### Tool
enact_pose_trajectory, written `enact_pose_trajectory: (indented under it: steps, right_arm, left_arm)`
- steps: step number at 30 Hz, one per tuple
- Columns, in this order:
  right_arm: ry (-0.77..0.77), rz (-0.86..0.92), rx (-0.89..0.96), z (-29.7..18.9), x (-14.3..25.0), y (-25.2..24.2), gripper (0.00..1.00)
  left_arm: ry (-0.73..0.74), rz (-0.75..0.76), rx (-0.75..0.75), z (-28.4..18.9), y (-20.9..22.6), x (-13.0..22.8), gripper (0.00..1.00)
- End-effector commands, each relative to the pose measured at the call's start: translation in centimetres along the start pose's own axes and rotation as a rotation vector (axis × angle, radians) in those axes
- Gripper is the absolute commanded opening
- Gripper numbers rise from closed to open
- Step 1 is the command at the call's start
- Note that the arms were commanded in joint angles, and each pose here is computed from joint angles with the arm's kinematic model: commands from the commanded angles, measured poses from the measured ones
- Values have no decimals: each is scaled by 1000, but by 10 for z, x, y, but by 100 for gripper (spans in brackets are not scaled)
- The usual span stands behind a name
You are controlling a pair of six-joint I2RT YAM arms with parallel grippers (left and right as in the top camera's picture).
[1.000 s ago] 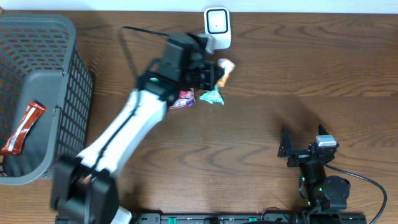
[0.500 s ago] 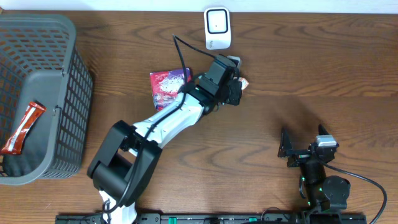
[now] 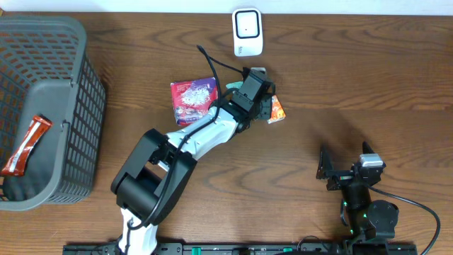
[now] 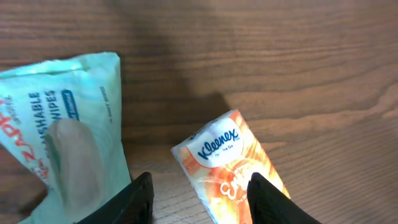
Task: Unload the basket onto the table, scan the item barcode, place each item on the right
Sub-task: 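Carry the Kleenex pack past the scanner and set it down, then reach the left gripper into the basket and grasp the red snack bar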
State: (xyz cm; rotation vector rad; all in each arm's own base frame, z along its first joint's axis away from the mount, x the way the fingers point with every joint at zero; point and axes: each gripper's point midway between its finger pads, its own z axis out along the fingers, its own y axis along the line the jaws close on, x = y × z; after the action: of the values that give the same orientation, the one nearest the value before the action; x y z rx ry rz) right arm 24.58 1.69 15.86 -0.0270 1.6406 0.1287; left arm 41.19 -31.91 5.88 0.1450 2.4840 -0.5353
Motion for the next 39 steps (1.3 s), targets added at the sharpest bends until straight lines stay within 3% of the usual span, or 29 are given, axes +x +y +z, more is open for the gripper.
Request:
enact_pose_trajectory:
  steps: [1, 5, 9, 11, 14, 19, 26, 32, 36, 39]
  right_arm:
    - [0, 5, -14, 0, 0, 3, 99]
    - [0, 5, -14, 0, 0, 3, 99]
    - [0, 5, -14, 0, 0, 3, 99]
    - [0, 5, -14, 0, 0, 3, 99]
    - [0, 5, -14, 0, 0, 3, 99]
    - [0, 5, -14, 0, 0, 3, 99]
    - [0, 5, -14, 0, 0, 3, 99]
    - [0, 5, -14, 0, 0, 3, 99]
    - [0, 5, -14, 0, 0, 3, 99]
    - [0, 5, -14, 0, 0, 3, 99]
  left_arm:
    - [-128, -31, 28, -43, -5, -47, 50]
    - [-251, -4, 62, -100, -10, -90, 54]
    - [-359, 80, 53, -171, -2, -120, 69]
    - [-398, 119, 29, -202, 9, -129, 71]
    - [-442, 174, -42, -251, 37, -136, 99]
    - [-484, 250, -217, -317, 97, -137, 100]
    - [-602, 37, -712, -416, 218, -133, 98]
    - [-598, -74, -857, -440, 272, -125, 98]
    - [-543, -238, -1071, -458, 345, -104, 98]
    - [-479, -328, -1143, -457, 389, -87, 98]
